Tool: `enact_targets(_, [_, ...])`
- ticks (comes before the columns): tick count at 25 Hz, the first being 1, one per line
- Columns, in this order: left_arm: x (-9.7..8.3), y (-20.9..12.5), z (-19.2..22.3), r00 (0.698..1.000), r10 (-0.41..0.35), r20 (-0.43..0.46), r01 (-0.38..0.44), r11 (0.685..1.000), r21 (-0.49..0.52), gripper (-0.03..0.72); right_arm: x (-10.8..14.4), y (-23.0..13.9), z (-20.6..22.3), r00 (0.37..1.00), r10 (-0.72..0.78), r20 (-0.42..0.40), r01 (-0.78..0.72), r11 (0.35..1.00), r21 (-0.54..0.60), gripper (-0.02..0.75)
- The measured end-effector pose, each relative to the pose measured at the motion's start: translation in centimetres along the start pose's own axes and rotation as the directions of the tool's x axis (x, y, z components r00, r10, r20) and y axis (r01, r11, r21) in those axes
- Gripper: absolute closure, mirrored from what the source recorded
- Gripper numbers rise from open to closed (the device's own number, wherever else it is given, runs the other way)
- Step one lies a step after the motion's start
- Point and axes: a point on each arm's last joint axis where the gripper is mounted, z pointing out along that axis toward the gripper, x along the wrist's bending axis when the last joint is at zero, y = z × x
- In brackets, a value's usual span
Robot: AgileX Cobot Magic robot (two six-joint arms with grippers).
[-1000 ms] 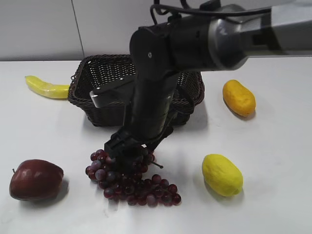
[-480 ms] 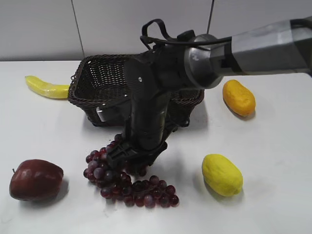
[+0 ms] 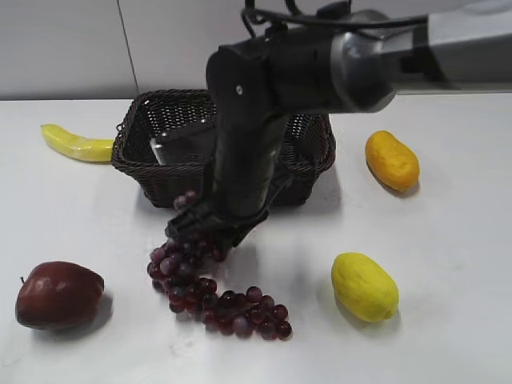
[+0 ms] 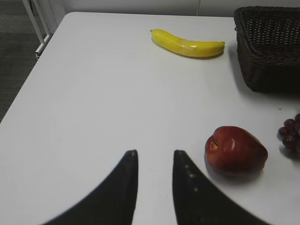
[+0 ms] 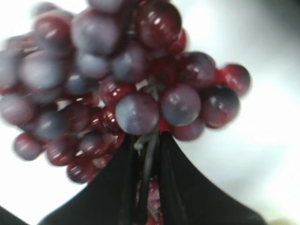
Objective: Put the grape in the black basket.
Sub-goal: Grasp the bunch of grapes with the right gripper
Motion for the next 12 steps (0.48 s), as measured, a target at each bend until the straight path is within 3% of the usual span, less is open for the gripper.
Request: enact_targets(12, [0.0,0.0,0.0,1.000,0.000,0.000,0.000,1.000,0.000,0.459,0.7,0.5,-10.8,0.999,-0.025,-0.040,0.011,0.949,-0.315,0.659])
